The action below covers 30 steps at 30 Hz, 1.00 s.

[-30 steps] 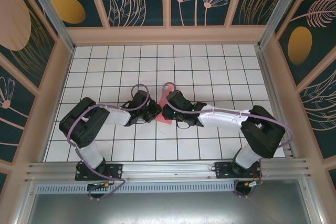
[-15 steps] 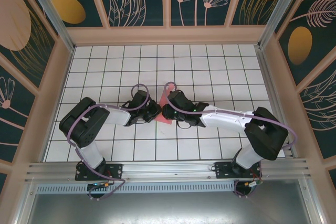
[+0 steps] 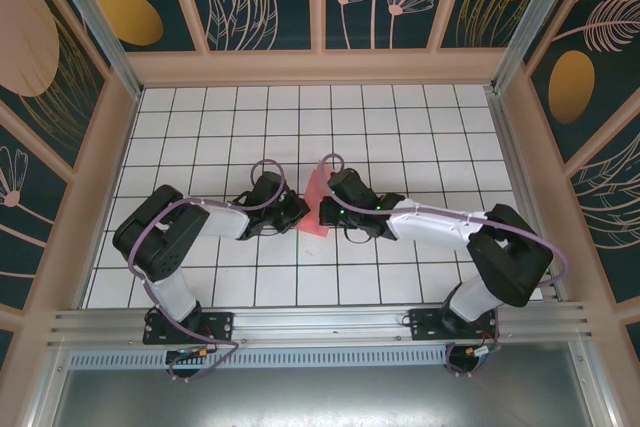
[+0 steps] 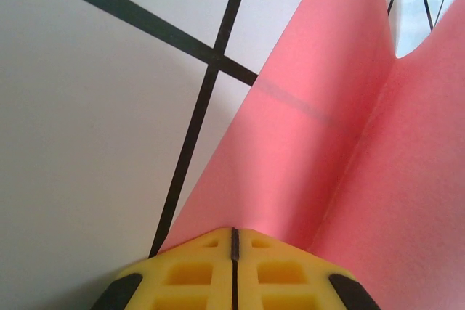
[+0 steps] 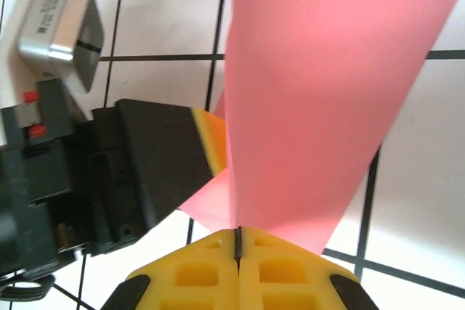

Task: Fold a paper plane with a square sheet of paper (pick it up from the middle)
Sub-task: Fold the triangle a second time at the center of the table.

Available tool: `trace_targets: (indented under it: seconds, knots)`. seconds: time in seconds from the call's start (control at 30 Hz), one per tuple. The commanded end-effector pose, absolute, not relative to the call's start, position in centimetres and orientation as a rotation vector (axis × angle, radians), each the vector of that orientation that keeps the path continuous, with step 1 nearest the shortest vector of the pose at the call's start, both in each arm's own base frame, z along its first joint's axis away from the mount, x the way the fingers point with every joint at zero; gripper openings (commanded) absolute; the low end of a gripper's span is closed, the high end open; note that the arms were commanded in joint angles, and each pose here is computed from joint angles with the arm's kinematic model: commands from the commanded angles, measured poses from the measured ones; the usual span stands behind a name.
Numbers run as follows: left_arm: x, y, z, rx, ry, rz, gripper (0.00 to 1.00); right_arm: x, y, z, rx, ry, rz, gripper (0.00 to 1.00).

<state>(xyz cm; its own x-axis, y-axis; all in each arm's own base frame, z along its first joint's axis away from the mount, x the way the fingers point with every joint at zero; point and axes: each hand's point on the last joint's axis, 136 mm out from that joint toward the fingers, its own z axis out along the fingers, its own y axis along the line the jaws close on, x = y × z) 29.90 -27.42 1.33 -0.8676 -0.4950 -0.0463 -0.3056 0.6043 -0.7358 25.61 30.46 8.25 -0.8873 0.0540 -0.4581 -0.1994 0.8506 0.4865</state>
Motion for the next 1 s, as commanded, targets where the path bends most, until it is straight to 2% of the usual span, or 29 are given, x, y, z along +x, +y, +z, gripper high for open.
trace_targets:
  seconds: [0.0, 0.97]
  knots:
    - [28.6, -26.0, -1.6, -0.665, 2.691, -0.975, 0.07, 25.2, 30.7, 8.2, -0.211, 2.572, 0.848, 0.04]
    - [28.5, -25.2, -2.4, -0.599, 2.756, -0.831, 0.07, 29.0, 30.1, 3.9, -0.523, 2.642, 0.822, 0.05]
